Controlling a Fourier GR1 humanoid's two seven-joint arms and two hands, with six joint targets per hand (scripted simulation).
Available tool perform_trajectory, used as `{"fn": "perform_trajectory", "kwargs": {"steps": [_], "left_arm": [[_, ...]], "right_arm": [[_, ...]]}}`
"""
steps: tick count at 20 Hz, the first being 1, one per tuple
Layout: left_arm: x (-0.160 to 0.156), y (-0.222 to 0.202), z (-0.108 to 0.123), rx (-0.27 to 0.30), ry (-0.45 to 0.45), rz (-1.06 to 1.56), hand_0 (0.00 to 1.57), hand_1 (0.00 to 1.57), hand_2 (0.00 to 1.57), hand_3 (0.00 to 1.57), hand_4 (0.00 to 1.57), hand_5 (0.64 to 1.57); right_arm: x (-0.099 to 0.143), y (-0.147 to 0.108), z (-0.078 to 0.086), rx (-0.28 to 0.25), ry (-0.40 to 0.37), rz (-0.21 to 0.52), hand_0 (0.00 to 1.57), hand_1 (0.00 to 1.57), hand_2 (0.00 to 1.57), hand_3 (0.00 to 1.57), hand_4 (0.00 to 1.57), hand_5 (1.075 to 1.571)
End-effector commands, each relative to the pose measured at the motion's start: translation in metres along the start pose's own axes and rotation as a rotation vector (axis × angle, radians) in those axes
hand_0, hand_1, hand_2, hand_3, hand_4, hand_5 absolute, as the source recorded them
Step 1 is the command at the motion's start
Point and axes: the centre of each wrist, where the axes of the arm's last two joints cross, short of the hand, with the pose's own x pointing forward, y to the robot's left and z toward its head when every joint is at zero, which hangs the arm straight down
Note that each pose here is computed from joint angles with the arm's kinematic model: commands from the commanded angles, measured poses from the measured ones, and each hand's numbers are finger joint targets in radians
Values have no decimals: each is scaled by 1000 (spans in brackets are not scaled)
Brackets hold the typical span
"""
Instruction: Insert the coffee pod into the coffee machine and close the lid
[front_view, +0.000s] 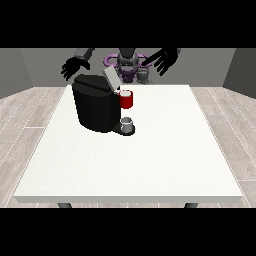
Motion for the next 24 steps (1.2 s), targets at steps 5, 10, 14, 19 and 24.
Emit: {"fn": "perform_trajectory", "kwargs": {"steps": [5, 10, 14, 19, 24], "left_arm": [[-75, -75, 46, 12, 52, 371, 0, 0, 0, 0, 0, 1571], [-93, -85, 62, 44, 136, 493, 0, 0, 0, 0, 215, 1571], [-95, -104, 72, 0, 148, 532, 0, 0, 0, 0, 0, 1571], [-99, -117, 88, 13, 92, 622, 0, 0, 0, 0, 57, 1571], [-107, -107, 108, 35, 90, 622, 0, 0, 0, 0, 0, 1571]], "right_arm": [[24, -23, -5, 91, -11, 52, 0, 0, 0, 0, 289, 1571], [43, -4, -5, 194, -16, 75, 0, 0, 0, 0, 43, 1571], [53, -7, -14, 225, -23, 73, 0, 0, 0, 0, 0, 1571], [52, 8, -15, 257, -61, 117, 0, 0, 0, 0, 137, 1571], [47, 18, -15, 299, -53, 104, 0, 0, 0, 0, 0, 1571]]}}
